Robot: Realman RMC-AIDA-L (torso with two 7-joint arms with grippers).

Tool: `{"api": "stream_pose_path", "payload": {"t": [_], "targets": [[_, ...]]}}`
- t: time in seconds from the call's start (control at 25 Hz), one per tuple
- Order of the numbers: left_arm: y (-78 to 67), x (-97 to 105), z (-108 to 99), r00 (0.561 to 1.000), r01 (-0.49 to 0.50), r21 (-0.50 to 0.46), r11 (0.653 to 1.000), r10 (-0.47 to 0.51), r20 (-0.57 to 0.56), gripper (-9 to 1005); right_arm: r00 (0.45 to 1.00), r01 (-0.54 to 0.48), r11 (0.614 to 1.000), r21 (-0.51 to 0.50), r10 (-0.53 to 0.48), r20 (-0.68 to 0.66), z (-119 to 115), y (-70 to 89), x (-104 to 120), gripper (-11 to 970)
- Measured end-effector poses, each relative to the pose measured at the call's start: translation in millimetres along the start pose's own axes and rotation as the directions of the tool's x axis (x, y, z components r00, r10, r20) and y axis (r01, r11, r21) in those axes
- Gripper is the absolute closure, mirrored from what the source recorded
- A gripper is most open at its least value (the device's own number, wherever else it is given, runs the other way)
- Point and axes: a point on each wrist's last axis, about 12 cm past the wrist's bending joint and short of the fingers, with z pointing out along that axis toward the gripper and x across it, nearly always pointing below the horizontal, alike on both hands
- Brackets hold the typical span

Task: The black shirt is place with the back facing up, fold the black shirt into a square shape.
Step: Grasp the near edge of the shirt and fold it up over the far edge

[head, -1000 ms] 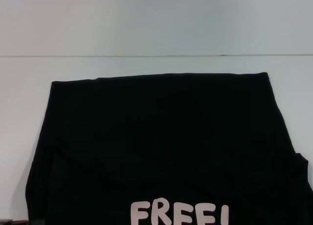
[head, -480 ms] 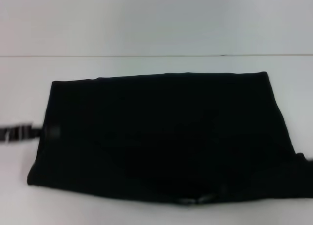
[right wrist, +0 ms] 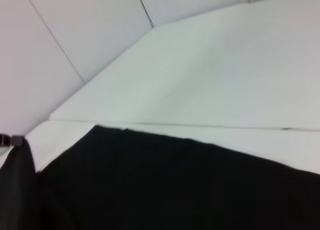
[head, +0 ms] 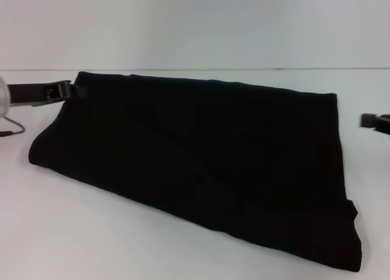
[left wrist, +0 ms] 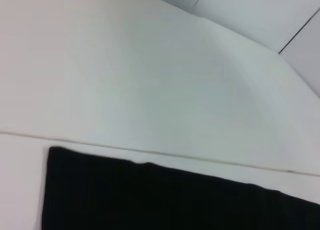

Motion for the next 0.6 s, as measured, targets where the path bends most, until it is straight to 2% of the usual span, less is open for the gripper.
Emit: {"api": "stream_pose_path", "payload": {"t": [0.12,0.4,0.6], "targets": [[-2.0,3.1,3.0,1.000,0.003,0.007,1.000,-0.003,-0.010,996,1.000,0.005,1.000,-0.017,-0.005,-0.014,6.5,4.1,1.5,960],[7.7,18.6,-7.6,0.999,0.042,0.011,0.999,-0.042,-0.007,996,0.997,-0.071,0.994,-0.085,0.070,-0.018,-12.1,8.9,12.8,961],[11.1,23.7,-16.0,0.998,0.060,0.033,0.998,-0.061,0.010,996,0.994,-0.081,0.976,-0.201,0.064,-0.094,-25.1,21.3,23.3,923]]}}
